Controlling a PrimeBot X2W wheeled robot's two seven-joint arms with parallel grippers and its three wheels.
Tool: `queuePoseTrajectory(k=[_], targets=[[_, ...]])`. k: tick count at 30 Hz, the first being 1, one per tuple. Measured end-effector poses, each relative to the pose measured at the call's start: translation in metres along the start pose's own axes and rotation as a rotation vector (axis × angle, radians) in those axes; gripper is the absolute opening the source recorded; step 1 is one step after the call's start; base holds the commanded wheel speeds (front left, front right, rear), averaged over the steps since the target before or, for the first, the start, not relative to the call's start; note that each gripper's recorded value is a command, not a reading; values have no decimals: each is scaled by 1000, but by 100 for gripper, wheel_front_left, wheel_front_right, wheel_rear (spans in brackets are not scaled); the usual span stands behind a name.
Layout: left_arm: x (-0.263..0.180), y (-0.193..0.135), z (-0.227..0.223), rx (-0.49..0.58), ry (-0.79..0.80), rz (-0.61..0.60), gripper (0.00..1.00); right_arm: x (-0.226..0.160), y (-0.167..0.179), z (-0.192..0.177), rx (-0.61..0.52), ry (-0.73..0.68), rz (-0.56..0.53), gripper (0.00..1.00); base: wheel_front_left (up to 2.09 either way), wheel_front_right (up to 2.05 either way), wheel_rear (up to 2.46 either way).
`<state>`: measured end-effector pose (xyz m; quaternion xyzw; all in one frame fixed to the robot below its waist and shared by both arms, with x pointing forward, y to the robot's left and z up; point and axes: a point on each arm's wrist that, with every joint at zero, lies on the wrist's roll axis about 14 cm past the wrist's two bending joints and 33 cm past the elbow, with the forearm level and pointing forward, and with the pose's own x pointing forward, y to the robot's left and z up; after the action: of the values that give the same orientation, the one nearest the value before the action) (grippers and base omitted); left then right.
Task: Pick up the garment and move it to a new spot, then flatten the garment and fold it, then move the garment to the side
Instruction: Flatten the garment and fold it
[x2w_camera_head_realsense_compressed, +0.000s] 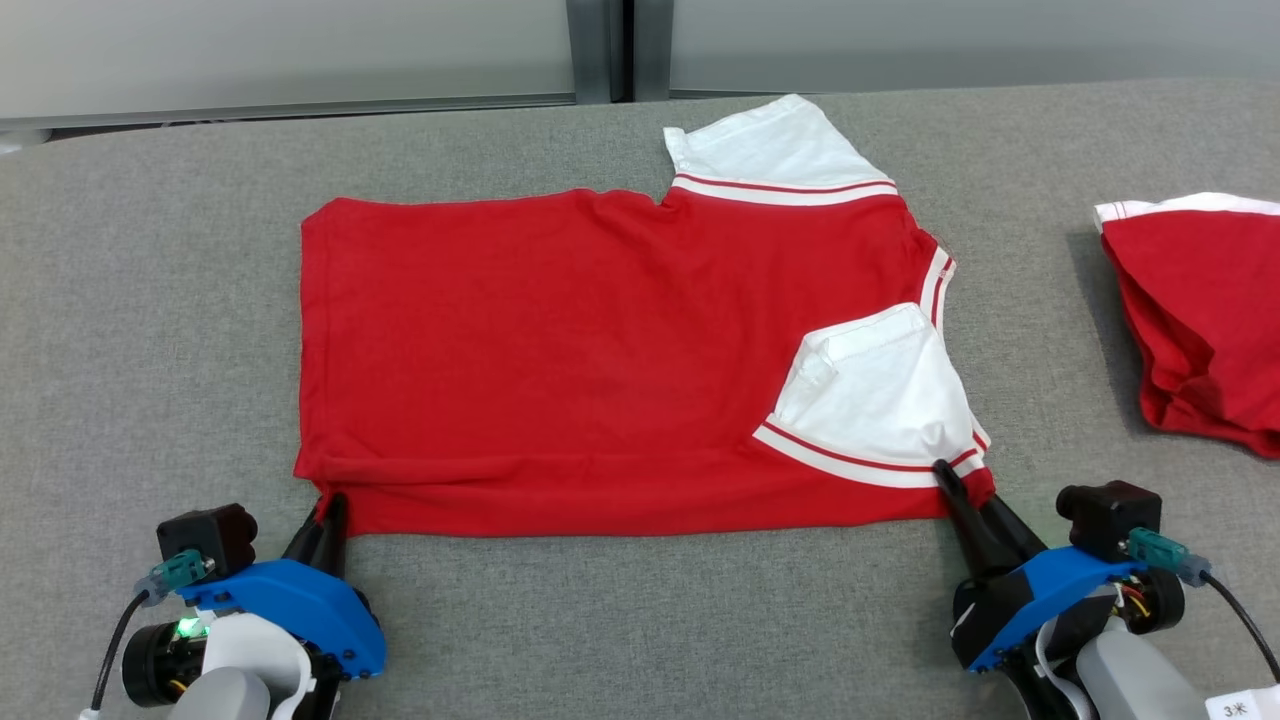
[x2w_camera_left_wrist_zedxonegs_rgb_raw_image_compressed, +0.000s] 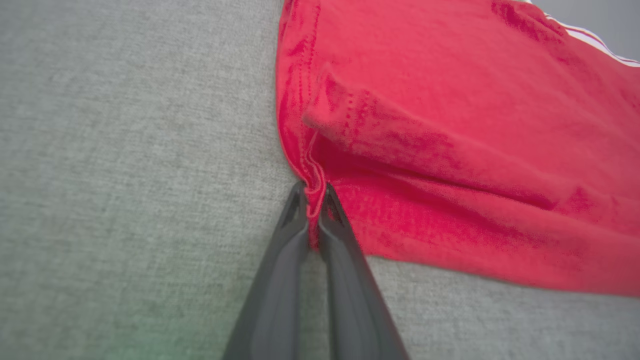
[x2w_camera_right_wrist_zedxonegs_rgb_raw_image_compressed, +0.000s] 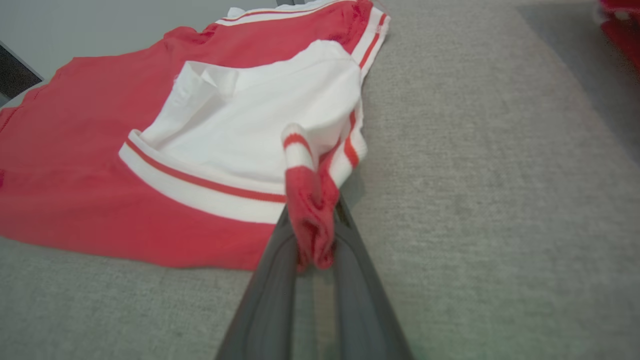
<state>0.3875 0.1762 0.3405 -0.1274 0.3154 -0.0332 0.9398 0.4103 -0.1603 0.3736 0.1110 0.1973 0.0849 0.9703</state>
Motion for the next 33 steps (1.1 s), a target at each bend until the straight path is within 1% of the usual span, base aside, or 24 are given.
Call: queuePoseTrajectory(k=[6, 9, 16, 24, 25, 26, 27, 28, 30, 33], targets=[[-13, -4, 9, -5, -49, -11, 0, -1, -7, 18, 5, -63, 2, 0, 0, 0, 0], [-25, -6, 12, 4, -64, -14, 0, -8, -10, 22, 9, -80, 0, 0, 0, 0, 0], [-59, -10, 0, 1, -17, -10, 0, -45, -15, 5, 30, -55, -24, 0, 0, 0, 0], [-92, -3, -28, -35, 69, 15, 0, -97, -5, -28, 112, 9, -78, 0, 0, 0, 0], [-93, -3, -30, -34, 76, 15, 13, -100, -4, -30, 117, 10, -82, 0, 0, 0, 0], [-93, -3, -33, -33, 81, 13, 74, -102, -3, -31, 113, 19, -84, 10, 0, 0, 0], [-93, -4, -35, -31, 87, 12, 100, -103, -3, -29, 107, 12, -85, 75, 0, 0, 0], [-93, -5, -37, -30, 84, 12, 100, -103, -2, -26, 99, 0, -85, 100, 0, 0, 0], [-92, -4, -37, -36, 54, 28, 100, -103, -4, -18, 67, -21, -90, 100, 0, 0, 0], [-90, -3, -20, 2, -55, 60, 100, -100, -7, 7, 13, -94, -89, 100, 0, 0, 0]])
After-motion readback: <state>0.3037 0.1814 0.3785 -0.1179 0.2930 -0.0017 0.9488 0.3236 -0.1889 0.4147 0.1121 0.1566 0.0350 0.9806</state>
